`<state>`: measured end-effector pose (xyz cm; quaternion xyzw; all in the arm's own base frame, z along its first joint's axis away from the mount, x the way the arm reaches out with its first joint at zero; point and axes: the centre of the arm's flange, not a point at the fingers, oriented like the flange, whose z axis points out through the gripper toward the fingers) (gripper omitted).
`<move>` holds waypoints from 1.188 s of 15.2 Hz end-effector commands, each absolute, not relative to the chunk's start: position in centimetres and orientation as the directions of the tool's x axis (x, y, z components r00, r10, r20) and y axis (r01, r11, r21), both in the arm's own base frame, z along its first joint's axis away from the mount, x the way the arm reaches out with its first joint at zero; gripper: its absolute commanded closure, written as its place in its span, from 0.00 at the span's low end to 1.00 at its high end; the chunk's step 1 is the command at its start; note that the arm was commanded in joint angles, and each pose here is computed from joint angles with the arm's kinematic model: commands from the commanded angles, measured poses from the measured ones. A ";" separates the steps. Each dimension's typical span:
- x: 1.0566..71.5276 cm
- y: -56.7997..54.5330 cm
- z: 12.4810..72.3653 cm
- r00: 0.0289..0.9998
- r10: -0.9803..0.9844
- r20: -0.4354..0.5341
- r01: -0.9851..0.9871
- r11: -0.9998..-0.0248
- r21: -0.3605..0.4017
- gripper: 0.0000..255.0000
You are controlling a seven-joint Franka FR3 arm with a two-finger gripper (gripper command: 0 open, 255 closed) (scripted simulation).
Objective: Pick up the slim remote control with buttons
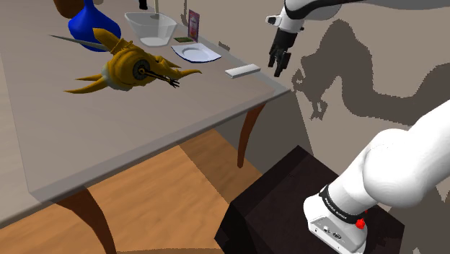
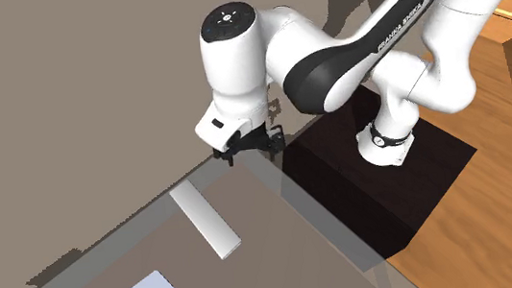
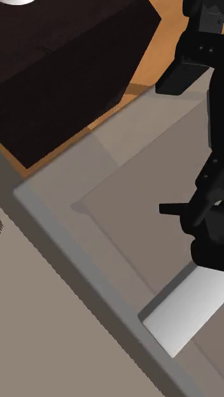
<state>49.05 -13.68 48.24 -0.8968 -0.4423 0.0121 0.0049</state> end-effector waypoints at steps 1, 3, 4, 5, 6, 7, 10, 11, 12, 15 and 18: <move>51.4 -14.4 47.5 0.540 0.842 -0.014 0.842 -0.540 -0.013 0.00; 53.9 -14.8 47.0 0.473 0.881 -0.010 0.881 -0.473 -0.007 0.00; 55.1 -14.9 46.7 0.438 0.899 -0.008 0.899 -0.438 -0.003 0.00; 56.3 -15.0 46.4 0.403 0.915 -0.006 0.915 -0.403 0.000 0.00; 57.6 -15.0 46.2 0.367 0.930 -0.005 0.930 -0.367 0.003 0.00; 58.8 -15.0 45.9 0.330 0.944 -0.003 0.944 -0.330 0.006 0.00; 62.5 -14.6 45.2 0.218 0.976 0.000 0.976 -0.218 0.016 0.00; 63.7 -14.4 44.9 0.180 0.984 0.001 0.983 -0.180 0.020 0.00; 63.8 -14.4 44.9 0.177 0.984 0.001 0.984 -0.177 0.020 0.00; 63.8 -14.4 43.3 0.177 0.984 0.001 0.984 -0.177 0.020 0.00; 63.8 -14.4 41.7 0.177 0.984 0.001 0.984 -0.177 0.020 0.00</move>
